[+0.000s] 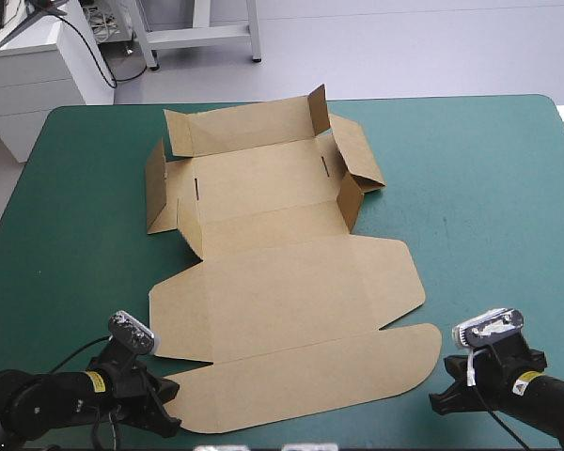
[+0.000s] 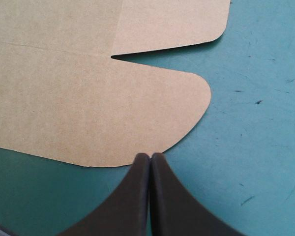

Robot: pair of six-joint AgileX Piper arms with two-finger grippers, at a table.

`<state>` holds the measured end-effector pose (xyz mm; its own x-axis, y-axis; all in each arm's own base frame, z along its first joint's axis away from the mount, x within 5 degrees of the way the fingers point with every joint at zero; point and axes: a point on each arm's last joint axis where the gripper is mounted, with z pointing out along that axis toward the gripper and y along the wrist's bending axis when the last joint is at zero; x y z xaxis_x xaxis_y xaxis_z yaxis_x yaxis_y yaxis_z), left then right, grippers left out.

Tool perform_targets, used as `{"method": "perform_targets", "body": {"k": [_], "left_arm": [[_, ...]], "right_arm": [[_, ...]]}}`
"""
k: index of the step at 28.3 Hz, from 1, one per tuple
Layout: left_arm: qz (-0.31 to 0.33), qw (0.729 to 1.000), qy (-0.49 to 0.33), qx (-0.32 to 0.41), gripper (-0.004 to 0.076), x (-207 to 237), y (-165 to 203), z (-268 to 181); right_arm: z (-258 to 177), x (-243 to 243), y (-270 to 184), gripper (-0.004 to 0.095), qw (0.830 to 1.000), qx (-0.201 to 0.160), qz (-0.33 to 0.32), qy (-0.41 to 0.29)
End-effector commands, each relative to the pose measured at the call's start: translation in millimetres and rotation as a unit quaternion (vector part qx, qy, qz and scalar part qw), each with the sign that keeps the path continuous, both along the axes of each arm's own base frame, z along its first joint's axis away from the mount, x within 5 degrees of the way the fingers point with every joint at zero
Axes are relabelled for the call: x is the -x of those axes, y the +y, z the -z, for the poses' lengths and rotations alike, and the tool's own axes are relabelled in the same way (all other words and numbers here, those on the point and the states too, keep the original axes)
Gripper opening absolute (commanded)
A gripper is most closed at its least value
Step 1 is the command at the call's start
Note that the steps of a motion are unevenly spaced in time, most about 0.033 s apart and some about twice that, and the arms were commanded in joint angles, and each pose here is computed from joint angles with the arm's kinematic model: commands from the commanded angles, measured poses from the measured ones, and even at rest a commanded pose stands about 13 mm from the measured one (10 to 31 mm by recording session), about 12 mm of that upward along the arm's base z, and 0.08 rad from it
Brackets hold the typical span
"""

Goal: Fold the box

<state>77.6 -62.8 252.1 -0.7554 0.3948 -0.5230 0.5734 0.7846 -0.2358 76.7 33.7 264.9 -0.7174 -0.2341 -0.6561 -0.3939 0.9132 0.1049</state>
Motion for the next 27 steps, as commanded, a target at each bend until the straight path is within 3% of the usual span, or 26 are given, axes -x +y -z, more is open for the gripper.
{"method": "perform_targets", "body": {"k": [1, 12, 15, 19, 25, 27], "left_arm": [[-0.001, 1.000, -0.022, 0.022, -0.0008, -2.9, -3.4, -12.0], [-0.001, 1.000, -0.022, 0.022, -0.0008, -2.9, -3.4, -12.0], [-0.001, 1.000, -0.022, 0.022, -0.0008, -2.9, -3.4, -12.0], [-0.001, 1.000, -0.022, 0.022, -0.0008, -2.9, -3.4, -12.0], [-0.001, 1.000, -0.022, 0.022, -0.0008, -2.9, -3.4, -12.0], [-0.001, 1.000, -0.022, 0.022, -0.0008, -2.9, -3.4, -12.0]], "right_arm": [[-10.5, -3.9, 1.3, -0.0019, 1.000, -0.012, 0.003, -0.028], [-10.5, -3.9, 1.3, -0.0016, 1.000, -0.012, 0.003, -0.028], [-10.5, -3.9, 1.3, 0.0031, 1.000, -0.012, 0.002, -0.028], [-10.5, -3.9, 1.5, 0.0218, 1.000, -0.013, 0.002, -0.028], [-10.5, -3.9, 1.5, 0.0679, 1.000, -0.013, 0.002, -0.028], [-10.4, -3.7, 1.5, 0.0743, 1.000, -0.015, 0.005, -0.026]]}}
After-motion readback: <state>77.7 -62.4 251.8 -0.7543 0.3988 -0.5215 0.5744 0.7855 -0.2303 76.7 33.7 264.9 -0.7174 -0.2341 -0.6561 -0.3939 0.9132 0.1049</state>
